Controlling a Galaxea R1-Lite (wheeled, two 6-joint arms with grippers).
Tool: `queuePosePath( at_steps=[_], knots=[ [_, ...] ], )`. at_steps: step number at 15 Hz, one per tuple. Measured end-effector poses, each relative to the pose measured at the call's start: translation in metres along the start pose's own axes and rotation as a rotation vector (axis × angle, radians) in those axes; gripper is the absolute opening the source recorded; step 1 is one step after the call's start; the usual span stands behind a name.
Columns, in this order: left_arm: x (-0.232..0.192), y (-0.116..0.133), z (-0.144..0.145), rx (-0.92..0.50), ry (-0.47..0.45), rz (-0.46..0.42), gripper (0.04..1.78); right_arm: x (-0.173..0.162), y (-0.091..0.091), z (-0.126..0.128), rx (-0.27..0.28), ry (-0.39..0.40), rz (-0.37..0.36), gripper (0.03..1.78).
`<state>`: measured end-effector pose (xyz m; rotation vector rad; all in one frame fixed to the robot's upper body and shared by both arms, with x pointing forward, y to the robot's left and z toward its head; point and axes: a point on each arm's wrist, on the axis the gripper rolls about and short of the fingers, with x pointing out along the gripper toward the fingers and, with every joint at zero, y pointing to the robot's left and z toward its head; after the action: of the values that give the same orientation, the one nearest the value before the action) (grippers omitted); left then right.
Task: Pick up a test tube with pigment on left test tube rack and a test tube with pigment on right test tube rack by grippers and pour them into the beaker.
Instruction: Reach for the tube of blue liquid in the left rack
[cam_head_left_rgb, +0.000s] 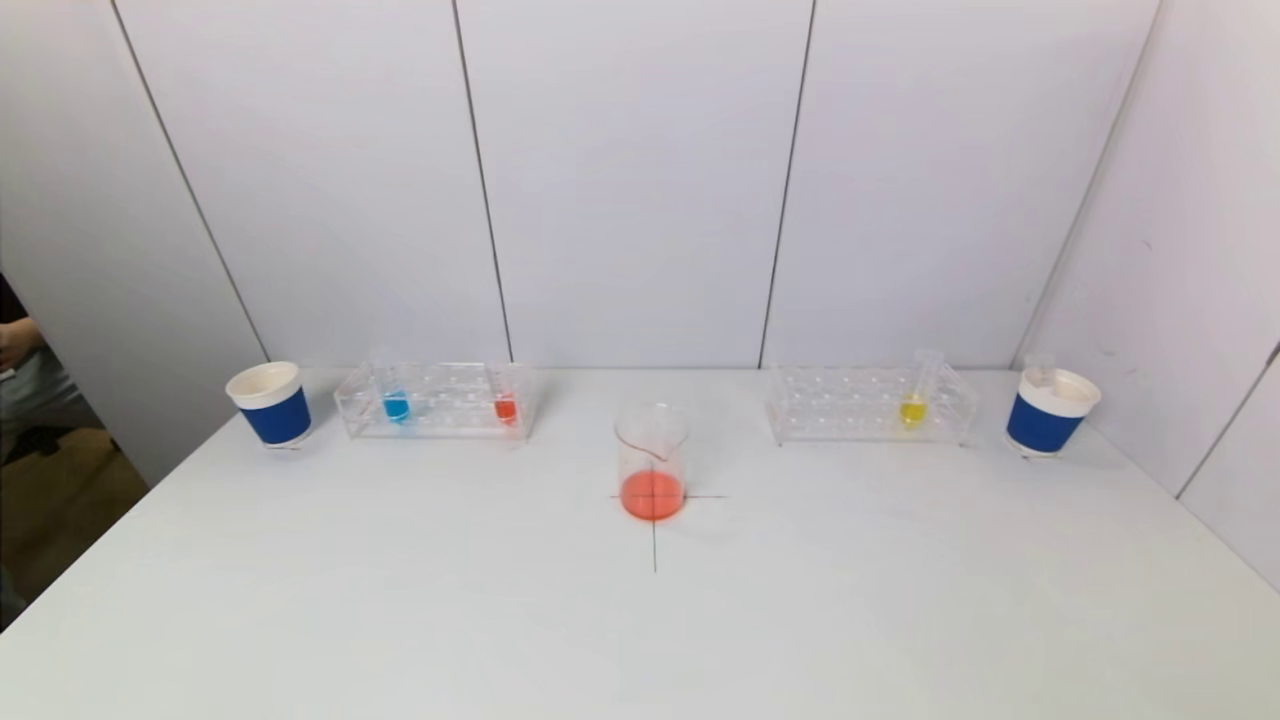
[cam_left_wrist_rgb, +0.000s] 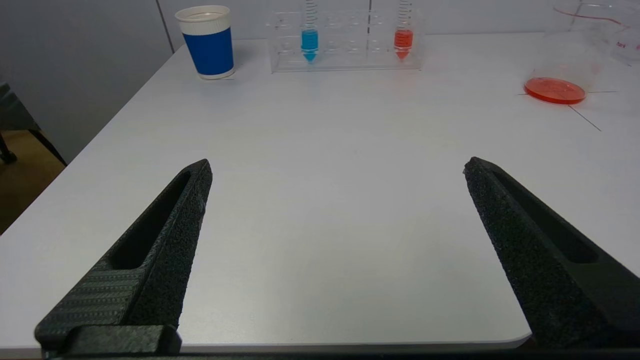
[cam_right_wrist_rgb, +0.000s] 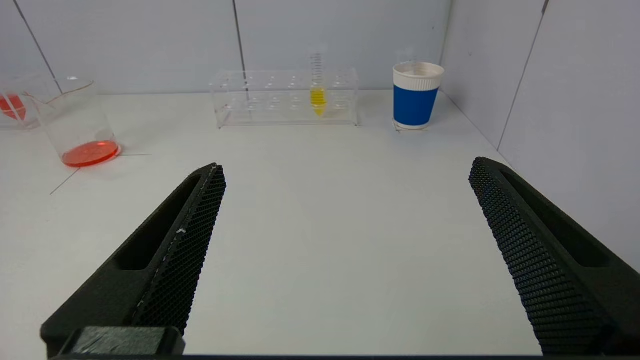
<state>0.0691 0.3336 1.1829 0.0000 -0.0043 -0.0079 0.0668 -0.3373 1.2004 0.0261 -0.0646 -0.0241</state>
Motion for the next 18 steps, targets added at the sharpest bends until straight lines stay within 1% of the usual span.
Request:
queuePosePath(
  at_steps=[3,7,11,14,17,18],
  knots=[
    [0.0,0.0,0.0,0.0,0.0,0.0,1.76,-0.001,0.0,-0.003,-0.002,-0.017,-0.002,1.77],
    [0.0,0.0,0.0,0.0,0.0,0.0,1.76,0.0,0.0,-0.001,-0.005,-0.089,0.014,1.77],
    [0.0,0.0,0.0,0.0,0.0,0.0,1.76,0.001,0.0,-0.002,-0.006,-0.091,0.019,1.77],
    [0.0,0.0,0.0,0.0,0.0,0.0,1.76,0.001,0.0,-0.007,-0.007,-0.046,0.016,1.77],
    [0.0,0.0,0.0,0.0,0.0,0.0,1.76,0.001,0.0,-0.016,-0.014,0.047,0.012,1.77],
    [0.0,0.0,0.0,0.0,0.0,0.0,1.76,0.001,0.0,-0.017,-0.013,0.051,0.011,1.77]
  ],
)
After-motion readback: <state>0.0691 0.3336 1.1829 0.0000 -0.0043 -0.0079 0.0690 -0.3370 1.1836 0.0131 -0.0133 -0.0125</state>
